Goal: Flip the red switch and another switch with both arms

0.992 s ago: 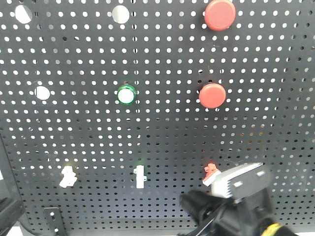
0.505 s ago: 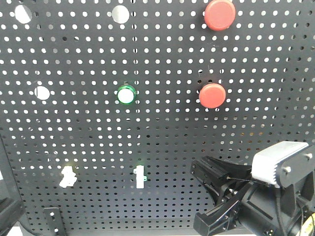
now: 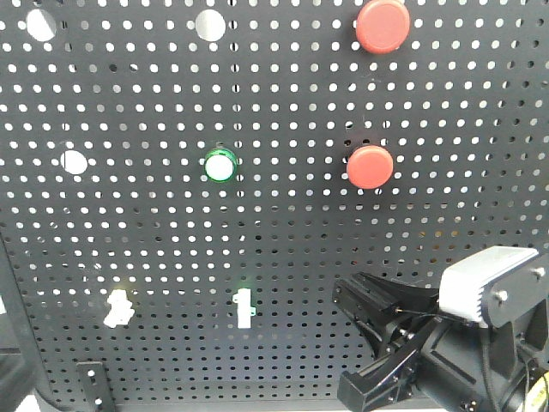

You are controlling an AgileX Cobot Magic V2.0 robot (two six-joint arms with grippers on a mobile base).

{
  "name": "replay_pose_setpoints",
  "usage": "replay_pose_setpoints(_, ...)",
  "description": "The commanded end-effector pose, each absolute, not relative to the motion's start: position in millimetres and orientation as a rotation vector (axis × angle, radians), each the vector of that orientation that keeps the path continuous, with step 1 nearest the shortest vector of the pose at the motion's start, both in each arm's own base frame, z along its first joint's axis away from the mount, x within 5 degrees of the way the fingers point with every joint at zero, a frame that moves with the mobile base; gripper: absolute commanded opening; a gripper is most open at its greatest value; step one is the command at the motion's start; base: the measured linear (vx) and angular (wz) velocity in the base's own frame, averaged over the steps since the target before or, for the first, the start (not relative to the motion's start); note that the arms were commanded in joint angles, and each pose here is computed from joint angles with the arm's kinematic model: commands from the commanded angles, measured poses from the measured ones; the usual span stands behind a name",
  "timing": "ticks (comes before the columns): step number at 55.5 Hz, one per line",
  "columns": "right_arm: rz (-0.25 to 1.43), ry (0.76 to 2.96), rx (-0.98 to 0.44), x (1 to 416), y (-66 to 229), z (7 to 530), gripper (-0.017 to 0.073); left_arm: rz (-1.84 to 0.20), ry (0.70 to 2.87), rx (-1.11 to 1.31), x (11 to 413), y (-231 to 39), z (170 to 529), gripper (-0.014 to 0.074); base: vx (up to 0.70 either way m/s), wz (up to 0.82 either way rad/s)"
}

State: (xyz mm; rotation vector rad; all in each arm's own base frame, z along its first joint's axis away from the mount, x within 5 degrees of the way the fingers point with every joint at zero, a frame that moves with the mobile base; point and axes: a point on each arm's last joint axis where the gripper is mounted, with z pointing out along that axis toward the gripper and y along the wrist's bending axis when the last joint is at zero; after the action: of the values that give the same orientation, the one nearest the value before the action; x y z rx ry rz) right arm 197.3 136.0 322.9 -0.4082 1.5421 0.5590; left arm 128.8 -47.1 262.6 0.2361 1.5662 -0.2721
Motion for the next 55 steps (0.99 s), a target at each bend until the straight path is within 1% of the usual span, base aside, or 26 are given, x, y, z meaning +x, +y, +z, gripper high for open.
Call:
replay_pose_setpoints(1,0.575,1.411,-0.384,195.3,134.1,344.6,-0.0006,-0.231,1.467,0.184,114.4,-34.0,265.5,0.0002,0.0,0.0)
replay_pose_setpoints(8,0.575,1.411,-0.385,195.2,134.1,344.6,-0.0006,-0.137,1.417,0.082,89.8,-12.8,246.1,0.0002,0.0,0.0)
replay_pose_setpoints(17,0.575,1.411,-0.385,195.2,134.1,344.6,-0.0006,-0.055,1.34,-0.001,68.5,-0.6,227.5,0.0002,0.0,0.0)
replay_pose_setpoints(23,0.575,1.411,-0.385,195.2,134.1,344.6,-0.0006,-0.044,1.306,-0.013,62.0,0.9,220.4,0.0002,0.0,0.0)
replay_pose_setpoints(29,0.575,1.411,-0.385,195.2,134.1,344.6,-0.0006,-0.05,1.336,-0.002,61.3,0.0,217.1,0.0002,0.0,0.0)
replay_pose_setpoints(37,0.575,1.411,-0.385,195.2,134.1,344.6,-0.0006,0.036,1.379,0.122,58.1,-3.4,211.2,0.0002,0.0,0.0)
replay_pose_setpoints(42,0.575,1.411,-0.385,195.2,134.1,344.6,-0.0006,0.06,1.383,0.159,53.8,-4.2,208.5,0.0002,0.0,0.0)
replay_pose_setpoints(55,0.573,1.418,-0.386,195.3,134.1,344.0,-0.0006,-0.02,1.507,0.087,55.7,-3.9,198.1,0.0002,0.0,0.0)
